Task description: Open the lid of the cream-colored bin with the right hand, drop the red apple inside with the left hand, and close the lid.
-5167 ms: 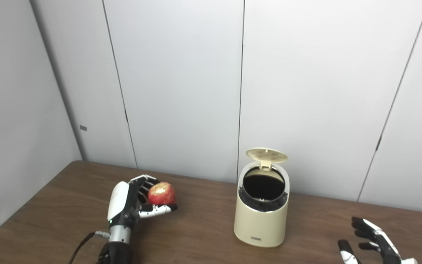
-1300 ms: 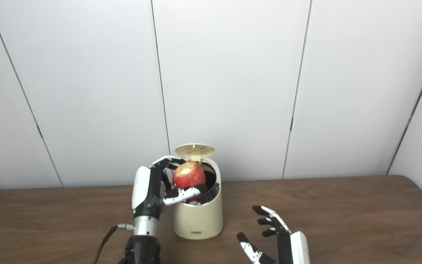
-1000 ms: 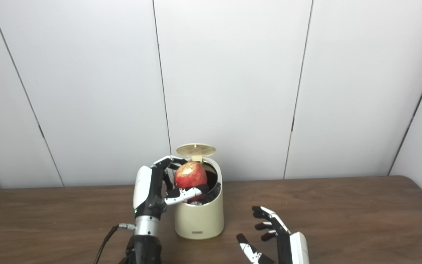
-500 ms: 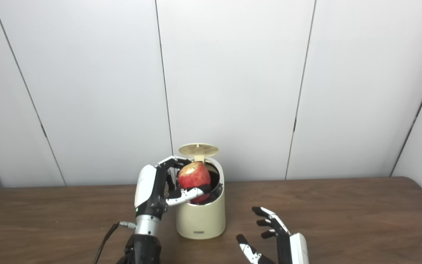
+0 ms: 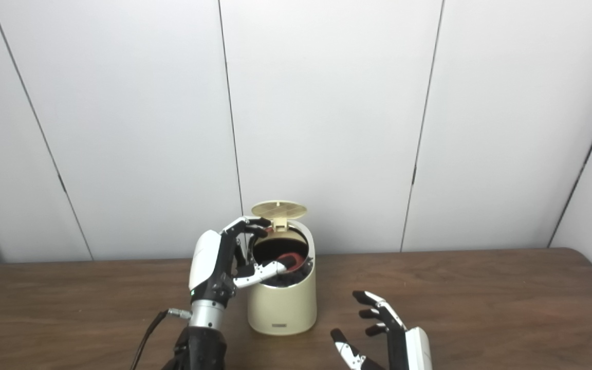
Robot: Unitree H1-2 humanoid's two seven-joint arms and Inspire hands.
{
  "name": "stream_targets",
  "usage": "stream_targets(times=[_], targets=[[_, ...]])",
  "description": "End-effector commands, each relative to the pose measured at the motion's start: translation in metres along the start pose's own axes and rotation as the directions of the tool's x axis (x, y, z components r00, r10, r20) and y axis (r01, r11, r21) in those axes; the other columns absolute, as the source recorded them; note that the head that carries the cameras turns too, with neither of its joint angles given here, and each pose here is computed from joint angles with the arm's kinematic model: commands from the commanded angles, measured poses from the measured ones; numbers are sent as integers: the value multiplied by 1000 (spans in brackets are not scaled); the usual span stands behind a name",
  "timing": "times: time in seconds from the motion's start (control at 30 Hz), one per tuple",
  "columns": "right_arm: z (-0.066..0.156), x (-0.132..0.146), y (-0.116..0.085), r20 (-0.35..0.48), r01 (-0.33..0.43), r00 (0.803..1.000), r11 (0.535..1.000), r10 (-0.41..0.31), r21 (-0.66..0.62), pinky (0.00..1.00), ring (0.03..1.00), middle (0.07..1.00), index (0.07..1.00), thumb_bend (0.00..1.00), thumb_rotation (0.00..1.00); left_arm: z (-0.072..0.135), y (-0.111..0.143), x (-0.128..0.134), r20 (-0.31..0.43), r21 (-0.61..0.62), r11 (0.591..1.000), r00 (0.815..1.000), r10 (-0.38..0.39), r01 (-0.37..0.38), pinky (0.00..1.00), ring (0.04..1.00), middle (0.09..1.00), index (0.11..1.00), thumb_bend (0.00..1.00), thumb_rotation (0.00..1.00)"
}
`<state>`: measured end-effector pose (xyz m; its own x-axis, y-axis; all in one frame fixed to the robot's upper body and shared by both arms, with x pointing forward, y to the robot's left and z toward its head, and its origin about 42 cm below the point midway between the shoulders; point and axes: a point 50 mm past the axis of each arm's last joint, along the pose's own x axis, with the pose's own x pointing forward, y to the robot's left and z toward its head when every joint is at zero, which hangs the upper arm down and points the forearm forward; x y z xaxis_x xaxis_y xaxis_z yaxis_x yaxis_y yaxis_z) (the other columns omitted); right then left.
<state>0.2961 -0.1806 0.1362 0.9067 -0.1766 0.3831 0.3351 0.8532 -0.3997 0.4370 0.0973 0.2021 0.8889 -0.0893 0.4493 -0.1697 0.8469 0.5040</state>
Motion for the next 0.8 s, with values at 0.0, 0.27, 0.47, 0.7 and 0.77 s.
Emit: stream_targets(times=[0.0, 0.27, 0.47, 0.7, 0.77], targets=[[0, -14, 11, -26, -8, 1000, 999, 9, 35, 473, 628, 722, 724, 287, 266, 24, -6, 11, 75, -9, 1000, 997, -20, 21, 546, 652, 691, 709, 1000, 535], [-19, -9, 19, -25, -13, 1000, 1000, 14, 24, 480, 678, 755, 729, 329, 721, 25, -5, 11, 76, -14, 1000, 997, -20, 21, 576, 685, 721, 728, 1000, 508], [-5, -13, 14, -12, -17, 1000, 1000, 17, 20, 562, 714, 758, 721, 293, 406, 25, -2, 5, 140, -166, 985, 988, 57, -33, 493, 585, 618, 636, 961, 286], [-2, -14, 12, -10, -26, 1000, 1000, 26, 16, 534, 685, 744, 722, 291, 313, 37, 5, -9, 52, -620, 775, 979, 196, -122, 471, 479, 508, 462, 510, 2], [-3, -14, 12, -14, -27, 1000, 999, 28, 17, 549, 697, 750, 722, 292, 302, 41, 8, -12, -2, -714, 690, 985, 171, -121, 505, 496, 497, 458, 504, 0]])
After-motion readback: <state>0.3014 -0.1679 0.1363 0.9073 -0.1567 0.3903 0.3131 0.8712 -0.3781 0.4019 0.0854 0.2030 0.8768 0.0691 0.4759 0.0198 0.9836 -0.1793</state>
